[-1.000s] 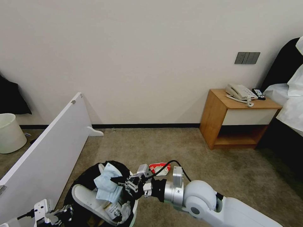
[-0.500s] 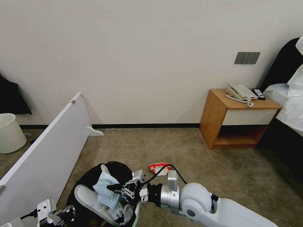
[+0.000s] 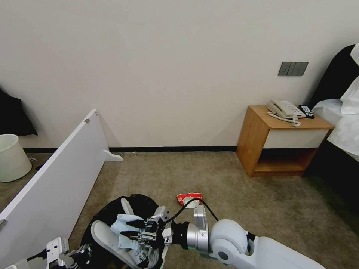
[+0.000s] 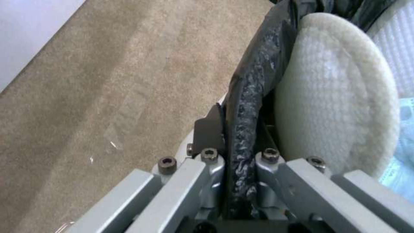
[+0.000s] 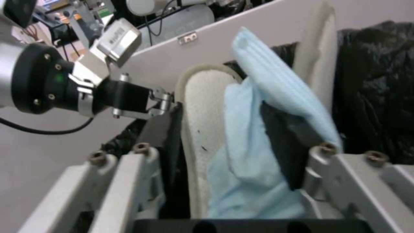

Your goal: Pick up the trash bin, then pick up the garbage from the floor and place it into the trash bin.

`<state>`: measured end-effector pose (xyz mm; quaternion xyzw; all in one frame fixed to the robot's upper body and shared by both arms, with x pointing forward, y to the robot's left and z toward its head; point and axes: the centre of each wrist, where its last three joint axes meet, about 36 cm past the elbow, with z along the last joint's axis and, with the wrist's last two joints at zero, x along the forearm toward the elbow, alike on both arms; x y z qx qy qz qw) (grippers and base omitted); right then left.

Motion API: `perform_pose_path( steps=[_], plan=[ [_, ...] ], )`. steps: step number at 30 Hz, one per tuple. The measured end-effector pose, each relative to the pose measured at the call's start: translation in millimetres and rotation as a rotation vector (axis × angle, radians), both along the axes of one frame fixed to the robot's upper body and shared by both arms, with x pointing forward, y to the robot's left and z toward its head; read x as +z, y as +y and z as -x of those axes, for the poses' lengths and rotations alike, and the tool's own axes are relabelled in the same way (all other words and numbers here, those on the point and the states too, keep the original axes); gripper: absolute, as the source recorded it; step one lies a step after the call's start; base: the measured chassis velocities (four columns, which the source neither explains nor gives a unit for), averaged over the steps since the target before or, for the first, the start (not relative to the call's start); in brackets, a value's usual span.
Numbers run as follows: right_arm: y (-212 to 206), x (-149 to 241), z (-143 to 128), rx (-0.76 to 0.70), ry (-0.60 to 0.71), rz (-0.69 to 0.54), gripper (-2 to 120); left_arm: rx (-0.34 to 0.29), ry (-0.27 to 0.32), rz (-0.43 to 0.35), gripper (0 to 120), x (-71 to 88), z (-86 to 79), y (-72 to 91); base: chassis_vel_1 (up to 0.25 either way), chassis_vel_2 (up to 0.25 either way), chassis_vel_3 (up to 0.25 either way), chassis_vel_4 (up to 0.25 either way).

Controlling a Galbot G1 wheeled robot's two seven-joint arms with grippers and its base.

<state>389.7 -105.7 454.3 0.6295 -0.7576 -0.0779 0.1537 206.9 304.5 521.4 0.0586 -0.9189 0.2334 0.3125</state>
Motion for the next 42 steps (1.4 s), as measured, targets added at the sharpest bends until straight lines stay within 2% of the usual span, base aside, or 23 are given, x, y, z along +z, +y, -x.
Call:
perform_pose_path(
  steps=[2,3,5,6,7,8,10,13,29,42],
  plan=[
    [0,1,0,0.000,-0.003,-0.001,59,0.000,0.000,0.000,2,-0.2,0.0,-0.3,0.000,0.000,0.000,0.000],
    [-1,1,1,-0.001,-0.006,-0.001,66,-0.001,0.001,0.000,2,-0.3,0.1,-0.5,0.000,0.000,0.000,0.000],
    [-1,1,1,-0.001,-0.006,-0.001,66,-0.001,0.001,0.000,2,-0.3,0.1,-0.5,0.000,0.000,0.000,0.000],
    [-2,2,1,-0.004,-0.010,0.001,77,-0.001,0.000,-0.001,2,-0.2,-0.1,-0.4,0.000,0.000,0.000,0.000],
    [-3,2,1,-0.007,-0.013,-0.001,82,-0.001,0.000,-0.002,2,0.0,-0.2,-0.1,0.000,0.000,0.000,0.000],
    [-3,2,1,-0.007,-0.013,-0.001,82,-0.001,0.000,-0.002,2,0.0,-0.2,-0.1,0.000,0.000,0.000,0.000],
    [-3,5,1,-0.011,-0.023,-0.005,92,0.000,-0.002,-0.004,2,0.4,-0.4,0.4,0.000,0.000,0.000,0.000],
    [-3,10,2,-0.008,-0.038,-0.019,99,0.002,-0.005,-0.005,2,1.1,-0.7,1.2,0.000,0.000,0.000,0.000],
    [-3,20,6,0.022,-0.073,-0.147,100,0.002,-0.012,-0.006,2,2.0,-1.8,1.6,0.000,0.000,0.000,0.000],
    [-3,25,9,0.054,-0.076,-0.206,100,0.007,-0.014,-0.007,2,2.4,-1.8,2.5,0.000,0.000,0.000,0.000]
  ],
)
